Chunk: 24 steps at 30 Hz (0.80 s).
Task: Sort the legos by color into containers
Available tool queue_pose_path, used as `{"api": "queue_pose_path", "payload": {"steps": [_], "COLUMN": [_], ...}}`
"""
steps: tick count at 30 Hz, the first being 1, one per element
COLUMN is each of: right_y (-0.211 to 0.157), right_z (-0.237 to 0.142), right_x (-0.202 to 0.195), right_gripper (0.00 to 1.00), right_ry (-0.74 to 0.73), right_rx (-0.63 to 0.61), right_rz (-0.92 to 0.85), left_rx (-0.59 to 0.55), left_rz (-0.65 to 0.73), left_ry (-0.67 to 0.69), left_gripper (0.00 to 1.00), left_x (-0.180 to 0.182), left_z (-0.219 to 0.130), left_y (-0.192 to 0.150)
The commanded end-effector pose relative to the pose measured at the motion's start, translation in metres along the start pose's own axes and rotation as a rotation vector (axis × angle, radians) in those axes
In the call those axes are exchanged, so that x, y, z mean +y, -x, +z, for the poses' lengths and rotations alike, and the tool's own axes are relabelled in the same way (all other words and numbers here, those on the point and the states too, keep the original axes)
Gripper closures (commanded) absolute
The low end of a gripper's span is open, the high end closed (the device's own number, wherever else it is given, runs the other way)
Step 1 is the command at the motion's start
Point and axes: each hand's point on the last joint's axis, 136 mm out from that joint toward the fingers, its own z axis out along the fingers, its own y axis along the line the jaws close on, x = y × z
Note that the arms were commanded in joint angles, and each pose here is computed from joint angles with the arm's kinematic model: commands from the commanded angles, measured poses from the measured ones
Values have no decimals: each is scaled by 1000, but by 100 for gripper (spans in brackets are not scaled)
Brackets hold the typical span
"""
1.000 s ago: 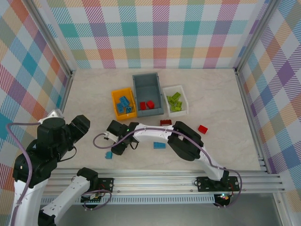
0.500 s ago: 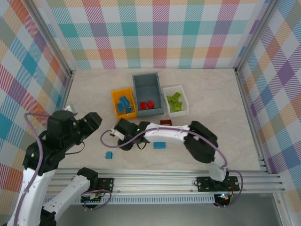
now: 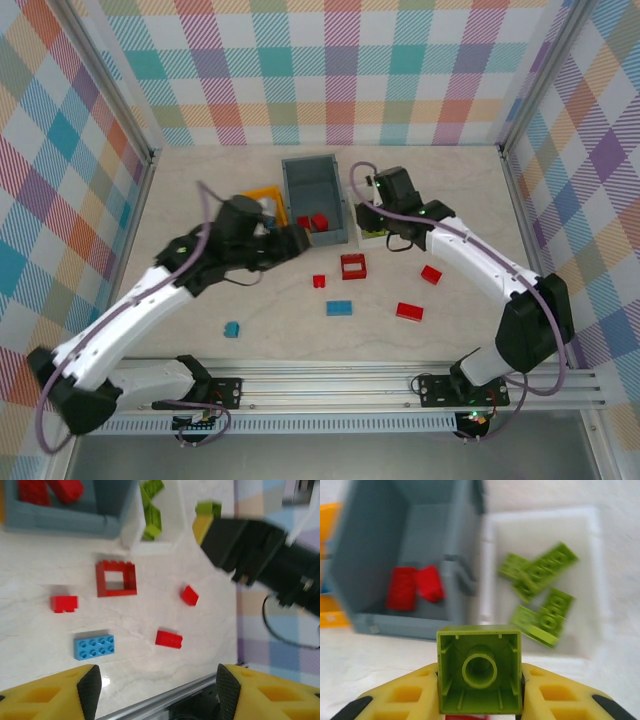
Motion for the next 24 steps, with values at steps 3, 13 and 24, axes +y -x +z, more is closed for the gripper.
{"api": "queue_pose_path", "payload": {"steps": [3,13,24], "right_y": [-13,-14,20], "right_z": [28,85,32], "right_x": [-30,-39,-41], "right_gripper": [66,59,39], "right_ry": [-118,-148,-154], "right_rx": [152,271,139], "right_rz": [148,206,183], "left_rx": [-159,-130,-27], "left_rz": [142,197,327], "left_ry": [50,131,128], "left_gripper": [36,37,38], "left_x": [-39,-33,-40], "left_z": [31,80,117], "left_y": [11,-7,-33]}}
